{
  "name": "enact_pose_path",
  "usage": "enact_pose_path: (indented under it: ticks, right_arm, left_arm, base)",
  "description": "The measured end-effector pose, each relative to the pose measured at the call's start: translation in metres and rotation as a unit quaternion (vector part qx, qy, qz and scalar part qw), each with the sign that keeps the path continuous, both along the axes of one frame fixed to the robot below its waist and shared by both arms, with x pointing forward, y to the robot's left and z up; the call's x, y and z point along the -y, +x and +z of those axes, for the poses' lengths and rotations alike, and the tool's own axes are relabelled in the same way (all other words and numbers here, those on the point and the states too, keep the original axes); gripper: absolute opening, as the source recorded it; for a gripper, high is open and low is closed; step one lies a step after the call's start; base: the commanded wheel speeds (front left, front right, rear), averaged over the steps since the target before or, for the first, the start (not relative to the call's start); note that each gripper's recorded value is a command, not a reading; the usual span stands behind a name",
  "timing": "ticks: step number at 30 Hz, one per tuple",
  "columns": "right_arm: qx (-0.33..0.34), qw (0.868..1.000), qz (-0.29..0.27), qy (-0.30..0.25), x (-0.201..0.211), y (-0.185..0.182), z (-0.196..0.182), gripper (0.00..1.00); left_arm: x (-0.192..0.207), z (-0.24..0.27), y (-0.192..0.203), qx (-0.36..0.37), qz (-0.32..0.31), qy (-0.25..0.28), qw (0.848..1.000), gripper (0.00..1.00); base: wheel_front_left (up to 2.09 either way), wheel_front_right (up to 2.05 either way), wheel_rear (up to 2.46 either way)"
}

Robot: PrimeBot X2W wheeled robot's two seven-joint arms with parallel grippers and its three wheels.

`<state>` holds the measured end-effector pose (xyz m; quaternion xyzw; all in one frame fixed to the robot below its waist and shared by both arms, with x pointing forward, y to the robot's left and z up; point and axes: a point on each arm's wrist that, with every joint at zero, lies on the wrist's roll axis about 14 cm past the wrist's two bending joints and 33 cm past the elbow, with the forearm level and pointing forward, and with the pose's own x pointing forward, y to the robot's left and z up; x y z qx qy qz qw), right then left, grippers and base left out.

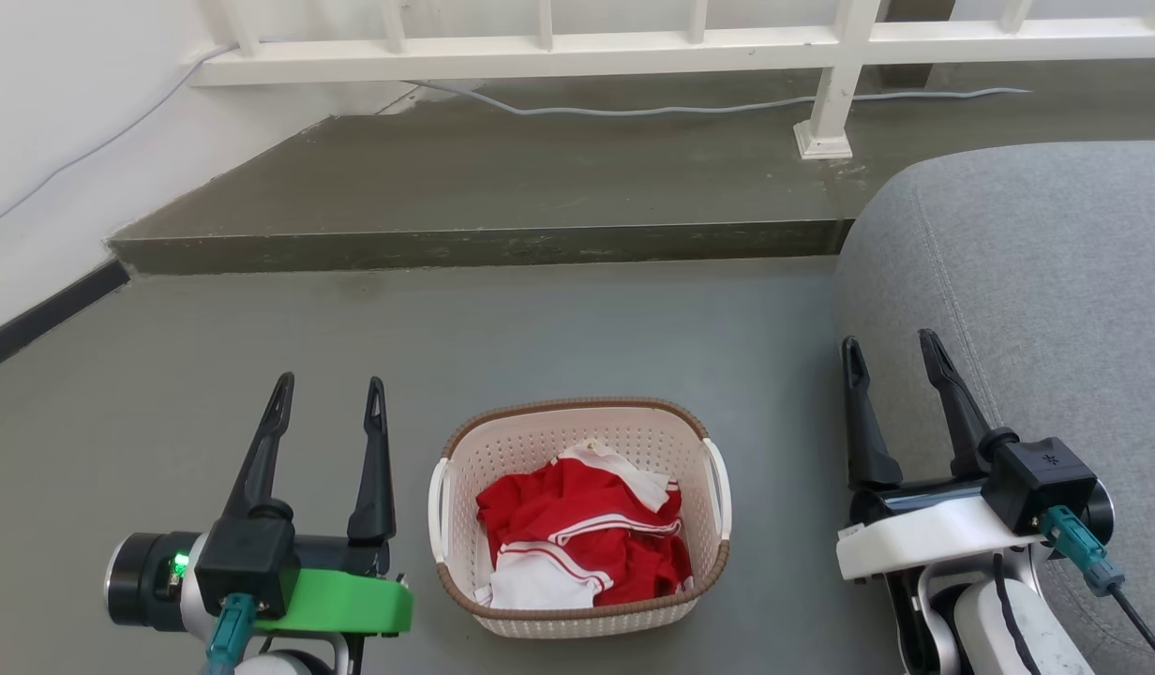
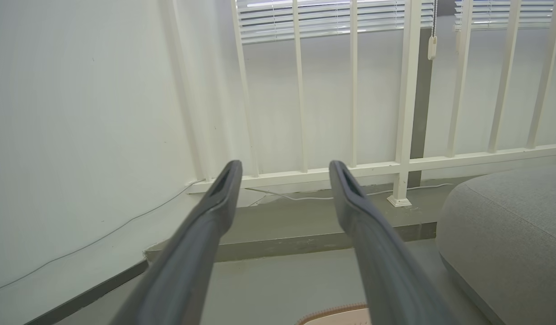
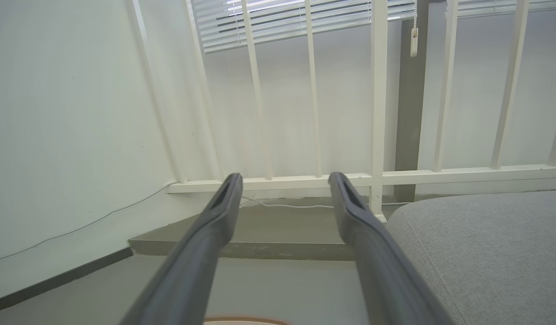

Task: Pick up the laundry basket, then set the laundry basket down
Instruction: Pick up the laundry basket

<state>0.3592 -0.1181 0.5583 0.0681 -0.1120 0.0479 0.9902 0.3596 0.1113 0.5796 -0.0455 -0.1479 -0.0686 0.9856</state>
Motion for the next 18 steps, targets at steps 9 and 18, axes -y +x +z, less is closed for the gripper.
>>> enact_pose_path:
  ticks: [9, 18]
  right_arm:
    - [-0.001, 1.000, 0.001, 0.000, 0.000, 0.000, -0.001, 1.00]
    - [-0.013, 1.000, 0.001, 0.002, -0.001, 0.005, -0.009, 1.00]
  left_arm:
    - [-0.001, -0.002, 0.000, -0.003, 0.002, 0.000, 1.000, 1.00]
    - [-0.002, -0.012, 0.005, -0.018, 0.003, -0.001, 1.000, 1.00]
  base:
    - [0.00, 0.00, 0.00]
    - [0.00, 0.00, 0.00]
